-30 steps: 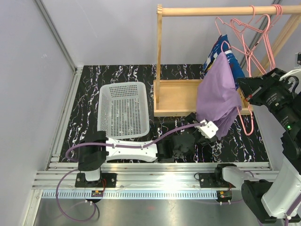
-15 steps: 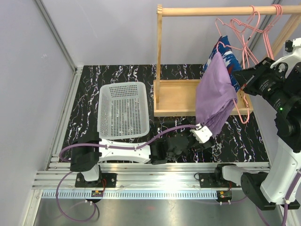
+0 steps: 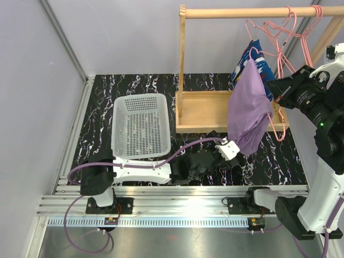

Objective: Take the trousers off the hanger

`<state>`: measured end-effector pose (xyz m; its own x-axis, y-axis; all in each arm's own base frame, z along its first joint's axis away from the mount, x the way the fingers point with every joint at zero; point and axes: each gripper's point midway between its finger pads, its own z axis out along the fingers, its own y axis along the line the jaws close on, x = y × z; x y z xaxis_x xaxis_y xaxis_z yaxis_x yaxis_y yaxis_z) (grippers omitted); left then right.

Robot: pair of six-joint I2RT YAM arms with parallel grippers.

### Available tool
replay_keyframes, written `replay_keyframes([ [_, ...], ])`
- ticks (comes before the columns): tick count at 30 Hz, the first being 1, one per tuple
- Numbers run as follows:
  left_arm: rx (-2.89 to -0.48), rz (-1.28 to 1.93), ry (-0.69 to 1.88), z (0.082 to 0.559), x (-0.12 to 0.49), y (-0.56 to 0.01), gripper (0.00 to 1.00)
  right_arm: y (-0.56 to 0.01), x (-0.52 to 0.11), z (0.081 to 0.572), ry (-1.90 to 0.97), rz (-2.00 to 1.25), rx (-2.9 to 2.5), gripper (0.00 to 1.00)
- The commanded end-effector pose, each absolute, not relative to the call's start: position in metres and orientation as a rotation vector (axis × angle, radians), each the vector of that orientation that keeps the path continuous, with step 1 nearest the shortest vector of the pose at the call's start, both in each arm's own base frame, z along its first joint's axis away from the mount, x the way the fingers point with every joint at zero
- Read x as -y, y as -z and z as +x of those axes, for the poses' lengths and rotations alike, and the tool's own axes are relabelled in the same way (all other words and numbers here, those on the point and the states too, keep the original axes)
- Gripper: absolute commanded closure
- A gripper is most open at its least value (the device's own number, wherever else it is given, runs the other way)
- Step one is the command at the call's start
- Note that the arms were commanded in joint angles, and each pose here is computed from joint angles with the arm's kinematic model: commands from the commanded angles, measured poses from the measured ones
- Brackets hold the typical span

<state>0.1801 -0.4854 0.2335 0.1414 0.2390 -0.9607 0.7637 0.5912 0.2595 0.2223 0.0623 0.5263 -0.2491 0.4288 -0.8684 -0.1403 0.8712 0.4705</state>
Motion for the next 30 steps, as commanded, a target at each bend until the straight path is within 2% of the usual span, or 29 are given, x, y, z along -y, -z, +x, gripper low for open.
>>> replay_keyframes([
  [1, -1.382, 0.832, 0.553, 0.18, 0.492, -0.265, 0.01, -0.576, -0.068, 0.216, -0.576, 0.125, -1.554, 1.0],
  [13, -1.428, 0.924, 0.618, 0.163, 0.485, -0.233, 0.01, -0.571, -0.069, 0.233, -0.567, 0.123, -1.578, 1.0],
  [30, -1.36, 0.694, 0.53, 0.202, 0.492, -0.276, 0.01, -0.565, -0.076, 0.229, -0.609, 0.105, -1.59, 1.0],
])
